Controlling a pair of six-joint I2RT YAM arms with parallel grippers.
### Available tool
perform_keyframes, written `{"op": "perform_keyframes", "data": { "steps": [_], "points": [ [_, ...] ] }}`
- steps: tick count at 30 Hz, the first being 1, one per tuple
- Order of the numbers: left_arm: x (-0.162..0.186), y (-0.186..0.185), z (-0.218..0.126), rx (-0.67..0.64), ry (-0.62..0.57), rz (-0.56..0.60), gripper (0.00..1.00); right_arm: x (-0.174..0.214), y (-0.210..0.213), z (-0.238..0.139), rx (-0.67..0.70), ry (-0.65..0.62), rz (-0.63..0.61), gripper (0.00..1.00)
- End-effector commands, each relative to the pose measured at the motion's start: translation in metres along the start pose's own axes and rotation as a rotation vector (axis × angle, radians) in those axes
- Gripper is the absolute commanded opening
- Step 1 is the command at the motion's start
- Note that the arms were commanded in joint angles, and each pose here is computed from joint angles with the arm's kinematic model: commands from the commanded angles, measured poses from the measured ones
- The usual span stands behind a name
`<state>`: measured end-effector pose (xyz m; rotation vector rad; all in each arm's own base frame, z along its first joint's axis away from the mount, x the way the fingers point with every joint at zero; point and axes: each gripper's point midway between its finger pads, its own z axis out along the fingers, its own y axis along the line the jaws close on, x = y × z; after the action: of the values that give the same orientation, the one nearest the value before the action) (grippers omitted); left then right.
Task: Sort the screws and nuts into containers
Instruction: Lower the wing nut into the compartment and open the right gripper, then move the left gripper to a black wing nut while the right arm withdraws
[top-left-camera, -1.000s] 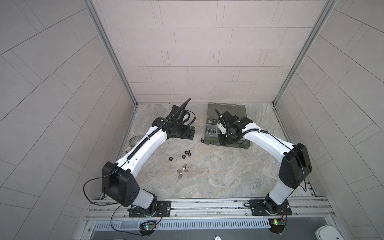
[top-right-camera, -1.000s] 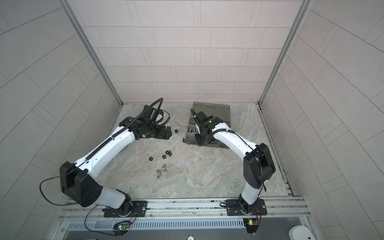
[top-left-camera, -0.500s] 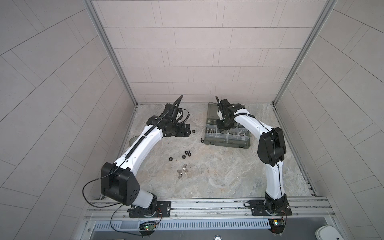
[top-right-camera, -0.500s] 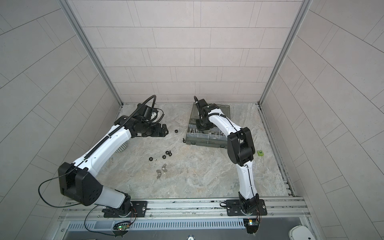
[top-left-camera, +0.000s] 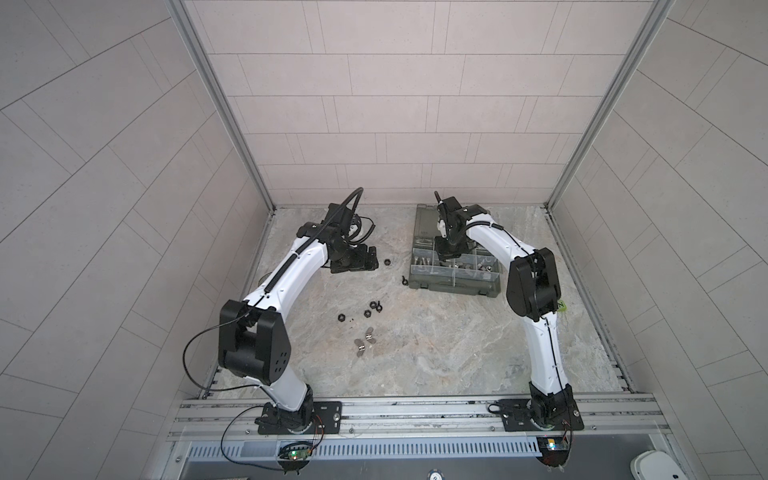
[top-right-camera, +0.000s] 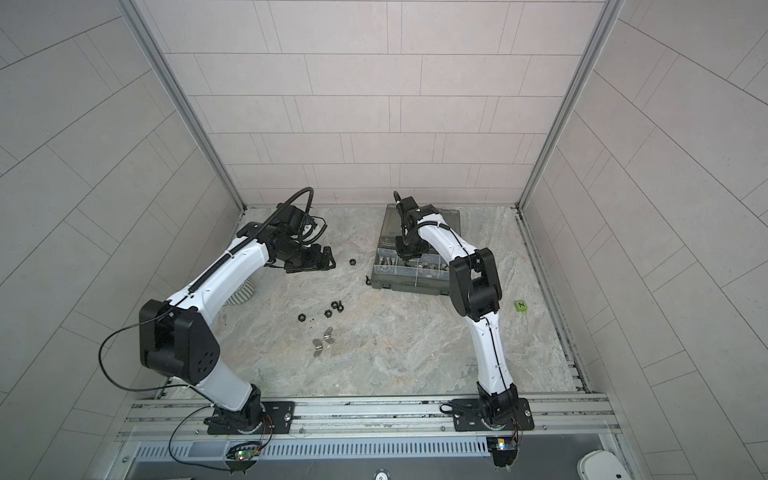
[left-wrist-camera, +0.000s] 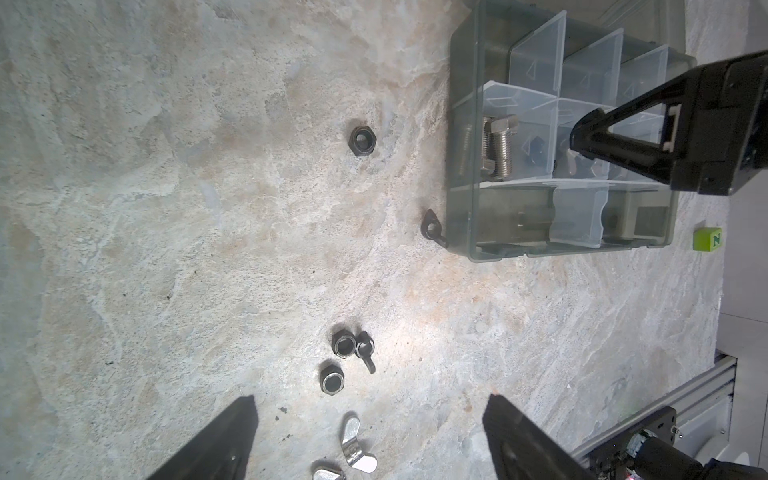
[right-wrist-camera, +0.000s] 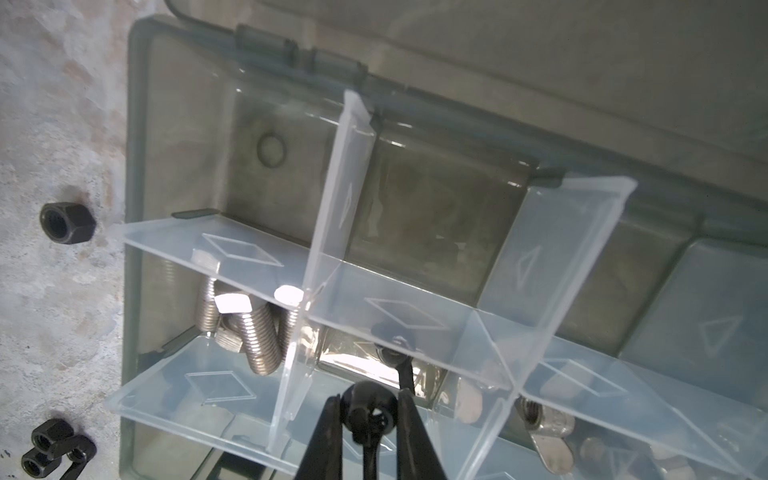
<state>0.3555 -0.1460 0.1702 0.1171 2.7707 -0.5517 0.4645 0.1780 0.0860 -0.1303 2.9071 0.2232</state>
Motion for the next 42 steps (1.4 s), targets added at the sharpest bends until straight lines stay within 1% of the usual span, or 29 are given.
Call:
{"op": "perform_keyframes", "data": {
  "steps": [1,3,5,6,8,10,12,16,18,21,24,27,32,38,42],
  "points": [
    [-0.002,-0.004,-0.005,0.03,0.011,0.011,0.92,0.003,-0.006,0.002,0.009,0.025,0.01,0.14],
    [-0.003,-0.002,-0.004,0.024,0.011,0.008,0.92,0.004,-0.008,0.003,0.012,0.03,0.013,0.23],
    [-0.004,-0.003,-0.002,0.028,0.012,0.005,0.92,0.003,-0.01,0.0,0.01,0.027,0.014,0.37],
    [-0.005,-0.003,-0.002,0.03,0.012,0.003,0.92,0.003,-0.009,-0.002,0.007,0.022,0.012,0.41],
    [-0.006,-0.004,-0.001,0.037,0.009,-0.002,0.93,0.001,-0.008,-0.009,-0.001,0.008,0.003,0.47],
    [-0.008,-0.006,-0.001,0.045,0.006,-0.005,0.93,-0.001,-0.006,-0.018,-0.01,-0.006,-0.006,0.5],
    [-0.009,-0.006,-0.002,0.046,0.001,-0.009,0.93,-0.002,-0.004,-0.033,-0.015,-0.023,-0.013,0.51],
    [-0.011,-0.005,0.0,0.042,-0.006,-0.023,0.93,0.0,0.004,-0.077,-0.051,-0.089,-0.022,0.5],
    [-0.01,-0.004,0.007,0.029,0.003,-0.031,0.92,0.009,0.006,-0.093,-0.06,-0.1,-0.027,0.5],
    [-0.004,-0.001,0.027,-0.002,0.053,-0.051,0.91,0.031,0.005,-0.113,-0.055,-0.107,-0.039,0.51],
    [0.006,-0.012,0.054,-0.018,0.115,-0.044,0.89,0.059,-0.001,-0.124,-0.042,-0.11,-0.045,0.51],
    [0.01,-0.025,0.077,-0.067,0.146,0.011,0.89,0.086,-0.011,-0.132,-0.028,-0.114,-0.035,0.51],
    [0.003,-0.023,0.103,-0.145,0.142,0.003,0.86,0.123,-0.023,-0.141,-0.014,-0.121,-0.014,0.51],
    [-0.005,-0.011,0.117,-0.237,0.145,0.006,0.85,0.147,-0.032,-0.153,-0.001,-0.156,-0.015,0.51],
    [-0.006,-0.011,0.129,-0.256,0.148,0.014,0.85,0.154,-0.039,-0.163,0.017,-0.212,-0.015,0.52]
  ]
}}
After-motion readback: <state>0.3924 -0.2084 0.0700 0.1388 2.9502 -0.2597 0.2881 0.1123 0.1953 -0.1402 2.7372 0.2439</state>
